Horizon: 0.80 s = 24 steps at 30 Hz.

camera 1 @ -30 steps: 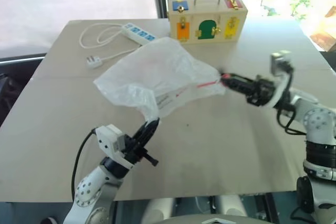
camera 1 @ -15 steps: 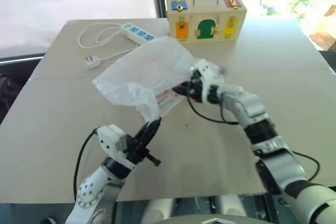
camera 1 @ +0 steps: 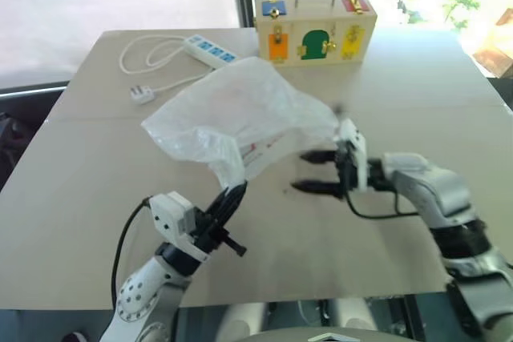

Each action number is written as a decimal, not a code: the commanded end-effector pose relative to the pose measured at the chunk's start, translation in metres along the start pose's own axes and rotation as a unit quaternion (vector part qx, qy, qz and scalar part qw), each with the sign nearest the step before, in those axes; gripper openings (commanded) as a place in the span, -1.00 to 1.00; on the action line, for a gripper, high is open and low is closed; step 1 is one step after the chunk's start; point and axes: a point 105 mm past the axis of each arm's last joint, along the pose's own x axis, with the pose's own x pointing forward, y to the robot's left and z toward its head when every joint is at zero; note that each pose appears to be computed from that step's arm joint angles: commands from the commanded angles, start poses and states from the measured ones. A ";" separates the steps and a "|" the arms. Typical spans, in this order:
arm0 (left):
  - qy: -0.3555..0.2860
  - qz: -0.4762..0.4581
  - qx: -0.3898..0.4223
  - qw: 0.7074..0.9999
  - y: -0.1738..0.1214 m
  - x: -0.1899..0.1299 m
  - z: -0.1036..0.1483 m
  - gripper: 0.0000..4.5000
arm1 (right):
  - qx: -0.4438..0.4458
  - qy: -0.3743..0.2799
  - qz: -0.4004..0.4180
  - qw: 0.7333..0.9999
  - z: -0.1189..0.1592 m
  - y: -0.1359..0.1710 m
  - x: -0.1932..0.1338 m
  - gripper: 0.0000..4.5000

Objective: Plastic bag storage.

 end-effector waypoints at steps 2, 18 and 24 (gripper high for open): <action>-0.010 -0.017 0.003 1.000 -0.003 0.002 0.007 -1.00 | -0.027 0.086 -0.098 0.991 -0.034 -0.026 -0.030 0.99; -0.012 -0.030 -0.002 0.999 -0.004 0.010 0.004 -1.00 | -0.023 -0.147 -0.190 0.971 0.056 -0.062 -0.029 0.99; -0.011 -0.020 0.004 1.000 -0.001 0.007 0.003 -1.00 | -0.008 -0.155 -0.182 0.971 0.056 -0.063 -0.029 0.48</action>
